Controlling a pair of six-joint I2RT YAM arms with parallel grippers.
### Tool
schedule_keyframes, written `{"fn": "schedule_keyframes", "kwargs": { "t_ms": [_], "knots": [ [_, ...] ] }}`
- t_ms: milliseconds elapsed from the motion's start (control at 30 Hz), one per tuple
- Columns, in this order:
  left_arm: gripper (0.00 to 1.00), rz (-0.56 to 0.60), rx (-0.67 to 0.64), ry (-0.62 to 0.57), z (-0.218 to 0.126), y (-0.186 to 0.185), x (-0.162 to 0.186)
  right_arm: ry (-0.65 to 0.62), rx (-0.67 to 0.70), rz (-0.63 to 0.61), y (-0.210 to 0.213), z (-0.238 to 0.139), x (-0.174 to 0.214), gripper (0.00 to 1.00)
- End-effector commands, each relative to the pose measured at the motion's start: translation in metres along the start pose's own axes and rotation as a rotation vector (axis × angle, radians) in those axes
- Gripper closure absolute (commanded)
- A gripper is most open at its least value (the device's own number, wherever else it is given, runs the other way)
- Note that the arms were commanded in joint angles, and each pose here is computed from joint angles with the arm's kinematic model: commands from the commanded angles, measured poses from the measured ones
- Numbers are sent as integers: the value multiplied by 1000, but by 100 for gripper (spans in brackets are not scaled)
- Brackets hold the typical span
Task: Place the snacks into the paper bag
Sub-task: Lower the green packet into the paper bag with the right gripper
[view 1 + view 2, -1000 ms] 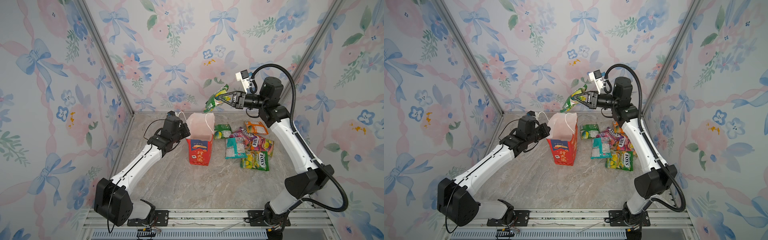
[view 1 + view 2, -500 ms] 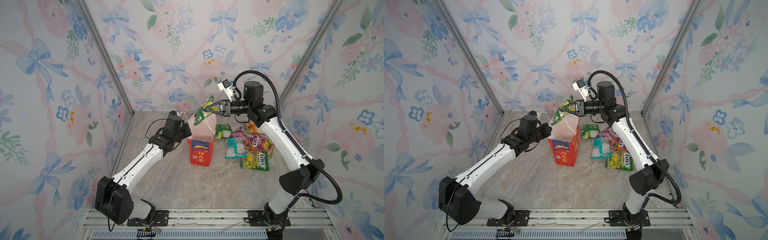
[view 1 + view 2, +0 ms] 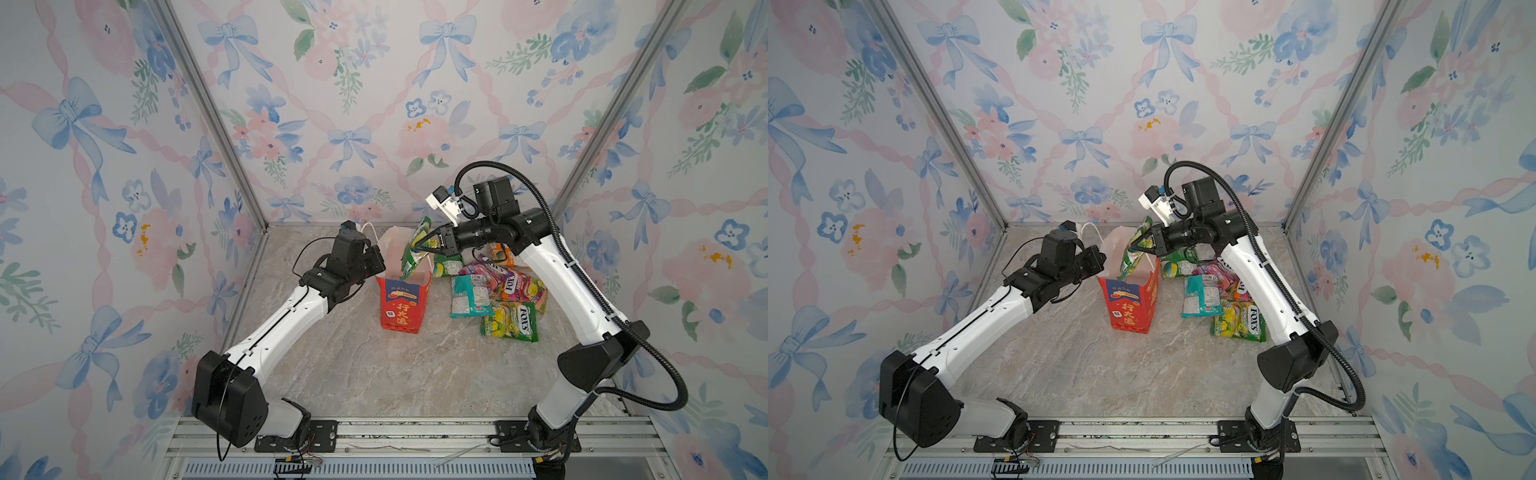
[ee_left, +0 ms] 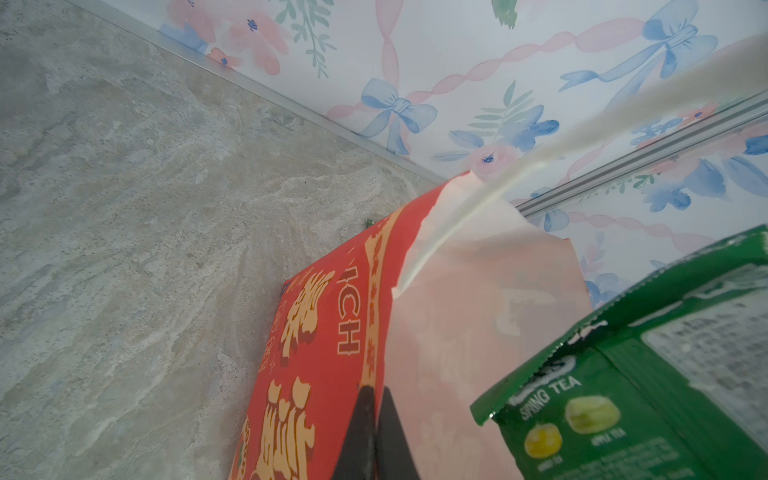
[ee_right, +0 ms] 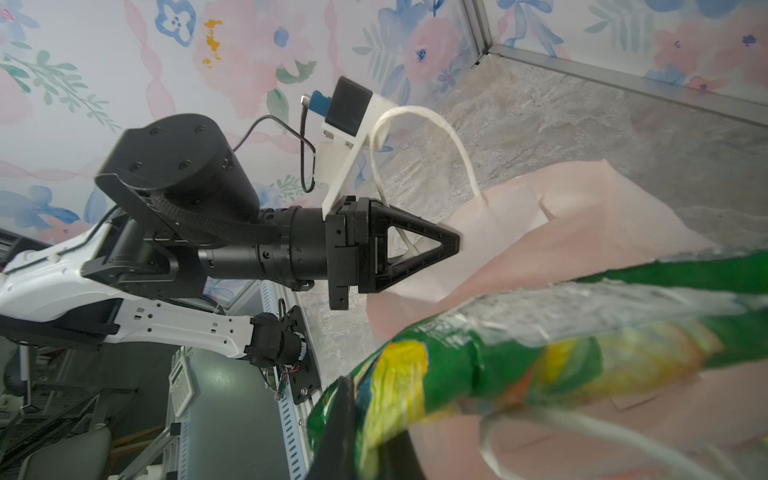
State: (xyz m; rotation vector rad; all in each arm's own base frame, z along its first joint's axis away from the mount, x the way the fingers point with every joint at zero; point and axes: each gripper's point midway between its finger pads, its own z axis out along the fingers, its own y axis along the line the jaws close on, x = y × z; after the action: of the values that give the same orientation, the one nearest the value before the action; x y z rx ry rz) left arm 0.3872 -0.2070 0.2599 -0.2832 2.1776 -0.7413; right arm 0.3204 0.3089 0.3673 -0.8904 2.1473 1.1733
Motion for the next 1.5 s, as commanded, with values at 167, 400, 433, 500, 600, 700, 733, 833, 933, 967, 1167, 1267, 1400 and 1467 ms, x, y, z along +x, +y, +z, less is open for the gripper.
{"fn": "schedule_keyframes", "kwargs": {
  "t_ms": [167, 400, 433, 500, 600, 700, 733, 833, 933, 967, 1167, 1267, 1400, 1467],
  "knots": [
    [100, 26, 7, -4, -1, -8, -2, 95, 224, -68, -24, -2, 26, 100],
    [100, 26, 5, 0, 0, -8, -1, 92, 283, -75, -34, -1, 27, 100],
    [100, 25, 6, 1, 1, -8, 0, 87, 286, -76, -34, 0, 25, 100],
    [100, 26, 5, 4, 1, -8, 1, 69, 291, -77, -34, -1, 21, 100],
    [100, 25, 5, 7, 3, -8, 1, 40, 288, -78, -34, 0, 13, 100],
    [100, 26, 9, 11, 3, -10, 2, 13, 279, -77, -34, 3, 6, 100],
    [100, 27, 11, 13, 4, -10, 3, 4, 271, -75, -33, 4, 4, 100],
    [100, 27, 10, 17, 4, -11, 5, -26, 252, -73, -30, 5, -4, 100],
    [100, 28, 11, 19, 4, -11, 7, -54, 233, -72, -26, 5, -11, 100],
    [100, 26, 11, 18, 5, -11, 7, -63, 231, -71, -25, 4, -13, 100],
    [100, 27, 9, 17, 4, -10, 7, -121, 171, -44, -20, -1, -23, 100],
    [100, 27, 10, 18, 4, -11, 8, -153, 157, -26, -22, -5, -27, 100],
    [100, 29, 6, 19, 5, -9, 8, -167, 132, -6, -22, -9, -28, 100],
    [100, 28, 6, 21, 6, -9, 9, -193, 80, 9, -18, -11, -32, 100]
  ]
}}
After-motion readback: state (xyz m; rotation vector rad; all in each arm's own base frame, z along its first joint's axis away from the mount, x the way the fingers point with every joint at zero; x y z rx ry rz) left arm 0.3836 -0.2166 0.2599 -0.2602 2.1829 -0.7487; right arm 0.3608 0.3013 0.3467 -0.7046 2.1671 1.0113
